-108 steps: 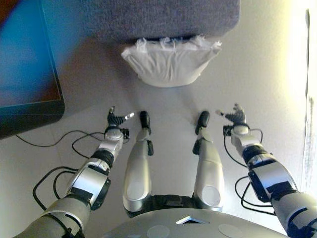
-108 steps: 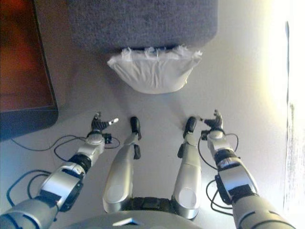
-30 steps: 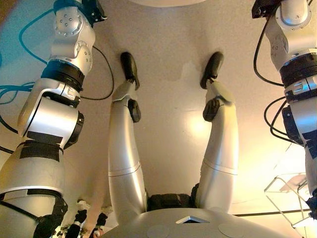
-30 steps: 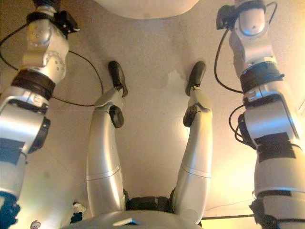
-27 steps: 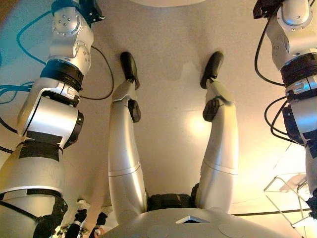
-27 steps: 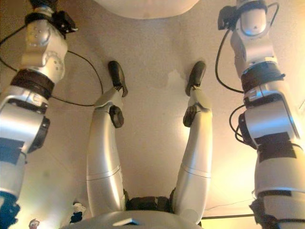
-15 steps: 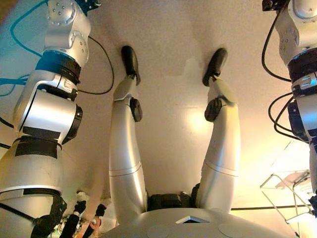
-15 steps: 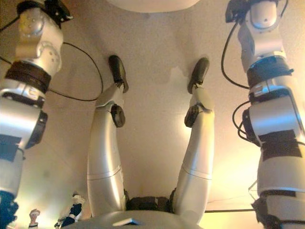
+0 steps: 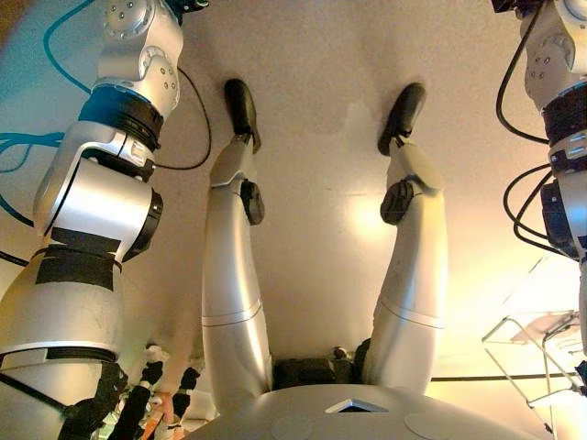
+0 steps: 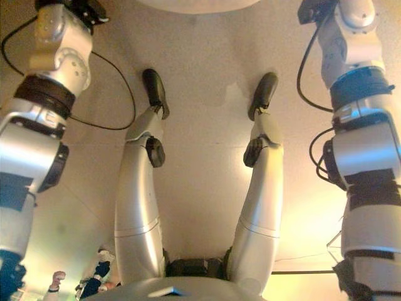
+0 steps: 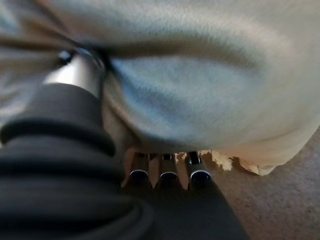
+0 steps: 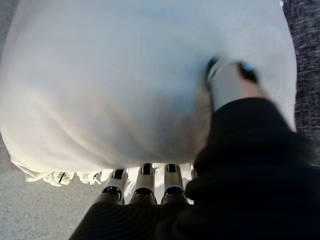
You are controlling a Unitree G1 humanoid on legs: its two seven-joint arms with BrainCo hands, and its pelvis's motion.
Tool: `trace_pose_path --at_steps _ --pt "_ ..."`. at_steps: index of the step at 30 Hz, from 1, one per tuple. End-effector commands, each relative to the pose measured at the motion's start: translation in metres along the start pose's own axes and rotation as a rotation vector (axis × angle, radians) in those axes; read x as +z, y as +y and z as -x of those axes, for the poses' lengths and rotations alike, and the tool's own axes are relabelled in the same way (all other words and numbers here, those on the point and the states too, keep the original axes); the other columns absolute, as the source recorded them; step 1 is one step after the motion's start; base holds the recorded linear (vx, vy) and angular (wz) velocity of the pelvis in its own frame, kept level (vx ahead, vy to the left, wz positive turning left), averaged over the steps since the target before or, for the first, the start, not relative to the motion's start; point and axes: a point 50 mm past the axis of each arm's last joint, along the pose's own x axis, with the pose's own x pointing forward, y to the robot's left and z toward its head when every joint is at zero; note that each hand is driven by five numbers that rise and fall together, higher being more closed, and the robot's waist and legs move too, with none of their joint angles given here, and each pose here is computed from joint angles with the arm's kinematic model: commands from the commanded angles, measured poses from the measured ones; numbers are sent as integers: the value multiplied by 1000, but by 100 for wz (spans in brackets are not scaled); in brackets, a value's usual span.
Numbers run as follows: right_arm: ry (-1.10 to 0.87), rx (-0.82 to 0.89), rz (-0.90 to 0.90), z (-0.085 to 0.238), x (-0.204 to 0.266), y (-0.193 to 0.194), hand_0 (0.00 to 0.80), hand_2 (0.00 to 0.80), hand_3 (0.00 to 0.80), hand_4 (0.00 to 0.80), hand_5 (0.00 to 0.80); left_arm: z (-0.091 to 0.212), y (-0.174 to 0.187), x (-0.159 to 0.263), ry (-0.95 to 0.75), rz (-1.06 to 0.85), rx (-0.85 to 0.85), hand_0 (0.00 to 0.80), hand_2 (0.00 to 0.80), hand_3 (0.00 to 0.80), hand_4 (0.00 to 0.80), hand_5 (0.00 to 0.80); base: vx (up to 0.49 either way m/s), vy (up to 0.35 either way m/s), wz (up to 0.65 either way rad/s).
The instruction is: Pick up the cushion and take it to the sofa
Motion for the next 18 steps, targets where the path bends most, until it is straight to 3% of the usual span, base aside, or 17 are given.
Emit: trace_pose_path --at_steps 1,18 --pt "-186 288 30 -22 50 73 800 800 800 800 800 -5 -58 37 -189 62 -245 800 800 800 800 800 0 9 3" --pt "-278 285 -18 -9 48 73 800 800 800 800 800 16 -59 25 -256 247 -365 800 800 800 800 800 0 0 0"
